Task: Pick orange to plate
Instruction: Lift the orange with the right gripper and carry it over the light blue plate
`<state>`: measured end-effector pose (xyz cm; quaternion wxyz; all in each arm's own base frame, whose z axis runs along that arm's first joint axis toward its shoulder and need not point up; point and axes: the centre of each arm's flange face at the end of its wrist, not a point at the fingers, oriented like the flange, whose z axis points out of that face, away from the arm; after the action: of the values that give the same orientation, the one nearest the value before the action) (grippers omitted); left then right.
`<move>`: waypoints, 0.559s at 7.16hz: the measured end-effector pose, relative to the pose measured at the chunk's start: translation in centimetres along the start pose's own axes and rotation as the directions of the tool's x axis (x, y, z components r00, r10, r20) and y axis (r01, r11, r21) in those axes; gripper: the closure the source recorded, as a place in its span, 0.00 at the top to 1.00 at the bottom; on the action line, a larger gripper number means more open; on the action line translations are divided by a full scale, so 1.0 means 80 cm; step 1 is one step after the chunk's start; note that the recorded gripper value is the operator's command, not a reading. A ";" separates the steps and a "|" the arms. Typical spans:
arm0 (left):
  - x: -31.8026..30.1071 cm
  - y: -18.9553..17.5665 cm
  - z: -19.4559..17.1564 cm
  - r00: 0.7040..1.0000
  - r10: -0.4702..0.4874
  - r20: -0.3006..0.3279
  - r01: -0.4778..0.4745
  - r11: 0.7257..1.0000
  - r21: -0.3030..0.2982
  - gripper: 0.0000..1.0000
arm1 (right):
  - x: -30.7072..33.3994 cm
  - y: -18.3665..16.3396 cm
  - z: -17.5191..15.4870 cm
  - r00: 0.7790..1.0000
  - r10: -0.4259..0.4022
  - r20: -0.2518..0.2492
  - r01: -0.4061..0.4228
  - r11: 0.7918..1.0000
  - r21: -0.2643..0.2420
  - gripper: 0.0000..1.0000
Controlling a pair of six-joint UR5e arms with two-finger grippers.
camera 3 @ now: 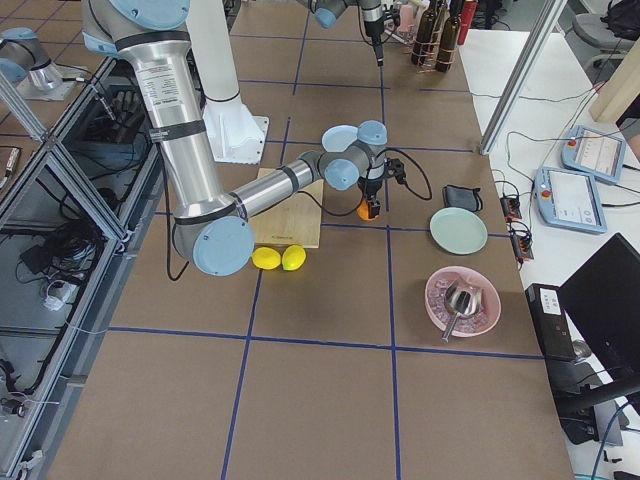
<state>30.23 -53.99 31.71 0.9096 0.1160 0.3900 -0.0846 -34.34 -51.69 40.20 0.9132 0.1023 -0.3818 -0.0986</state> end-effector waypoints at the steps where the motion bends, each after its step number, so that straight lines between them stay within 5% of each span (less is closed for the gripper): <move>1: -0.023 -0.019 -0.013 0.998 0.044 0.041 -0.044 0.999 0.000 1.00 | -0.023 -0.010 -0.020 1.000 -0.009 0.025 0.009 1.000 0.026 0.00; 4: -0.106 -0.072 -0.051 0.970 0.190 0.153 -0.184 0.981 -0.054 1.00 | -0.142 -0.040 -0.048 0.998 0.019 0.068 -0.020 1.000 0.017 0.00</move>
<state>20.19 -57.84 34.33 0.9435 0.1274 0.3059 0.0002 -39.70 -51.39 29.01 0.8998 0.1033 -0.4142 -0.0897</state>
